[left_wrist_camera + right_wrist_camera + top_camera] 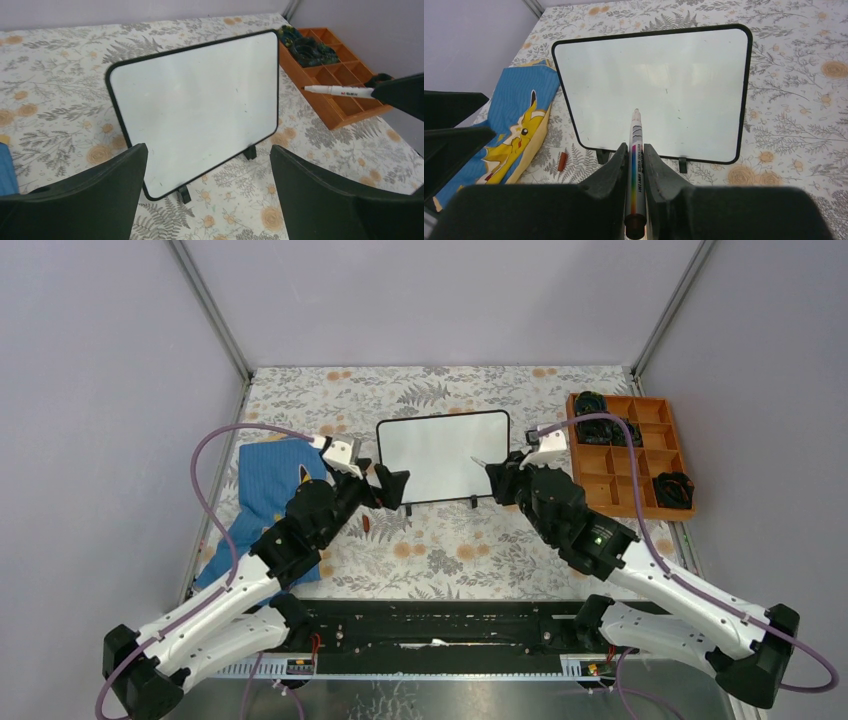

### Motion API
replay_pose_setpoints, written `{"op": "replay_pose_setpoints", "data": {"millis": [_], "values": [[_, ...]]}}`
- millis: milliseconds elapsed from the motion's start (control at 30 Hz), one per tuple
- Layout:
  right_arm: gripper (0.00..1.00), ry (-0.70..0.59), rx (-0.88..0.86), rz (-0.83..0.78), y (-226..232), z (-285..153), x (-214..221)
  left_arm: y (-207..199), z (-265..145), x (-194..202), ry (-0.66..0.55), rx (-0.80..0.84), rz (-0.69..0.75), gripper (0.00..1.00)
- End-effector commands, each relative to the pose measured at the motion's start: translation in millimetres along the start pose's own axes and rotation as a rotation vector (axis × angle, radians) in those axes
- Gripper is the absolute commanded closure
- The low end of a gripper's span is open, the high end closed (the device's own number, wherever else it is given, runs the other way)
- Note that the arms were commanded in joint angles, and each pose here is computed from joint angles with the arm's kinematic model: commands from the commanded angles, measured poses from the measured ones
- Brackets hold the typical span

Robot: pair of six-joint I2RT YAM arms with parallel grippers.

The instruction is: Write a sentence on the whiteboard

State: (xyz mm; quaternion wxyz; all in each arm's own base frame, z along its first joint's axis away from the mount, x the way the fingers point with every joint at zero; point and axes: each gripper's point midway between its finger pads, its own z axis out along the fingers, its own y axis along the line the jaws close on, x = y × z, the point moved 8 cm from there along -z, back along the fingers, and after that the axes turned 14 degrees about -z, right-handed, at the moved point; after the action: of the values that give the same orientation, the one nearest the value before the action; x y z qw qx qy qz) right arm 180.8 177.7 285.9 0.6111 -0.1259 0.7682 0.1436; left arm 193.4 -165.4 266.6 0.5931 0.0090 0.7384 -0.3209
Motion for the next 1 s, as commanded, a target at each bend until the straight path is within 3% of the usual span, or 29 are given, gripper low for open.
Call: {"op": "replay_pose_setpoints", "data": {"millis": [0, 267, 500, 633, 867, 967], "values": [[1.0, -0.117, -0.015, 0.055, 9.7, 10.5, -20.7, 1.6, 1.8, -30.3, -0.15, 0.045, -0.062, 0.01], [1.0, -0.084, -0.1, 0.014, 25.8, 25.2, -16.9, 19.5, 33.8, -37.8, 0.028, 0.011, -0.242, 0.01], [1.0, -0.095, -0.233, -0.05, 28.4, 8.8, -15.6, 46.9, 49.1, -42.3, 0.067, 0.066, -0.394, 0.01], [1.0, -0.105, -0.287, -0.055, 27.7, -1.4, -11.5, 57.4, 48.8, -30.1, 0.083, 0.124, -0.414, 0.01], [1.0, -0.093, -0.278, -0.063, 20.0, -10.3, -2.8, 70.9, 37.8, 4.8, 0.177, 0.061, -0.466, 0.05], [1.0, -0.102, -0.268, -0.056, 17.6, -12.8, -2.6, 62.8, 28.3, 14.9, 0.219, 0.018, -0.391, 0.05]]}}
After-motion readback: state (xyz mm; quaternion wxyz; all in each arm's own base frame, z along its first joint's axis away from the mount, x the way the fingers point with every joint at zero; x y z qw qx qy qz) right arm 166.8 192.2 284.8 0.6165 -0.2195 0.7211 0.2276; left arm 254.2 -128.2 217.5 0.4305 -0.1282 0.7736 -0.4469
